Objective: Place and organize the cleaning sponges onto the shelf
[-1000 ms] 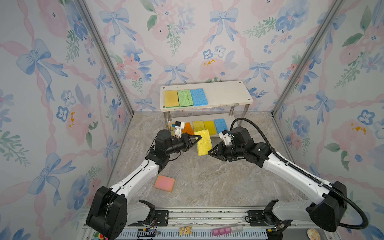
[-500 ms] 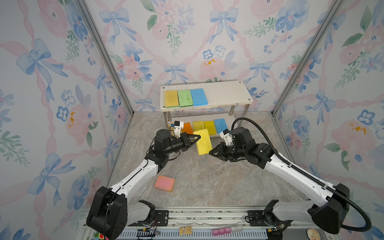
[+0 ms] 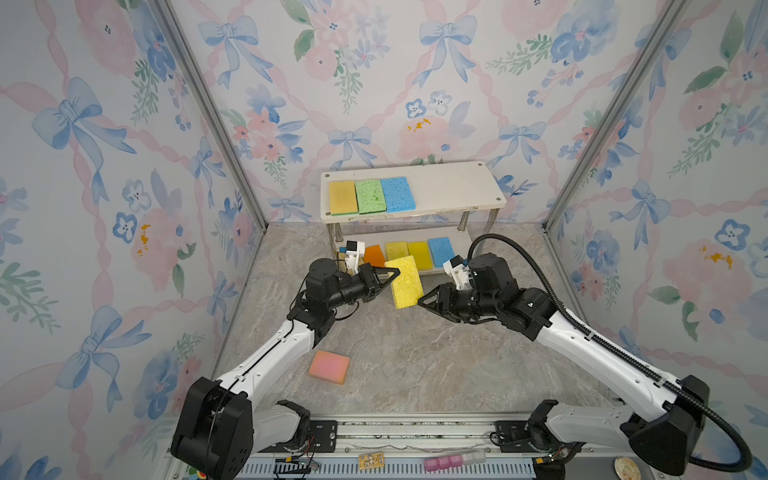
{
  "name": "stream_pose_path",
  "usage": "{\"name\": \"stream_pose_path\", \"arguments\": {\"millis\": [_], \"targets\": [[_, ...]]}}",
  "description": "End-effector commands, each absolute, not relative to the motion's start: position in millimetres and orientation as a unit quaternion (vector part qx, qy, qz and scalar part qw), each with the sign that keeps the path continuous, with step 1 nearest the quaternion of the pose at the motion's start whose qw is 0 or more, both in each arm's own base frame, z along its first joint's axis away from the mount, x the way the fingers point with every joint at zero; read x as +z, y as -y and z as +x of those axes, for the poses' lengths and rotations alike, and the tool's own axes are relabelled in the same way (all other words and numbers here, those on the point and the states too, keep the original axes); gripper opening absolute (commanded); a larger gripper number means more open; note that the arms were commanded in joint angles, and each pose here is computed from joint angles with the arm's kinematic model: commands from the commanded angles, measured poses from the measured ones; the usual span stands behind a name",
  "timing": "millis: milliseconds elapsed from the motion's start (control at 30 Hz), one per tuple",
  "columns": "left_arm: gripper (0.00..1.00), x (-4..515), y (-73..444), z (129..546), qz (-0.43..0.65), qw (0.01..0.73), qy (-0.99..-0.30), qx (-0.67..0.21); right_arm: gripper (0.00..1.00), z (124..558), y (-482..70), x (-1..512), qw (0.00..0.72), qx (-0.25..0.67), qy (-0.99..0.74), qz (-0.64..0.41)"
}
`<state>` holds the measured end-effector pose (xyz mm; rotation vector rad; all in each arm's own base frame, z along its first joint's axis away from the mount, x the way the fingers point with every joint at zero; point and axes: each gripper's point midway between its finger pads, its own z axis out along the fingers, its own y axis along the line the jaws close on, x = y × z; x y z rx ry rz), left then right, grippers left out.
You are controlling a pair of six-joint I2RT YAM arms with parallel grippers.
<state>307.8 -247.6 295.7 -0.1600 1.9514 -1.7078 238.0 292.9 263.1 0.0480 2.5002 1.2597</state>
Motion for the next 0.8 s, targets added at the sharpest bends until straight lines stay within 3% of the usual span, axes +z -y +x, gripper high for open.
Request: {"name": "stream_pose_path", "arguments": {"millis": [0, 767], "targets": [[0.0, 314.9, 247.0, 301.1, -0.044, 0.282, -0.705, -0.65, 0.43, 241.5, -294.7, 261.8, 0.174, 0.454, -0.874, 0.019], [0.0, 313.9, 249.9, 296.7, -0.051, 0.275, -0.699, -0.658, 0.44, 245.0, -295.1, 278.2, 0.206, 0.497, -0.842, 0.023]]}}
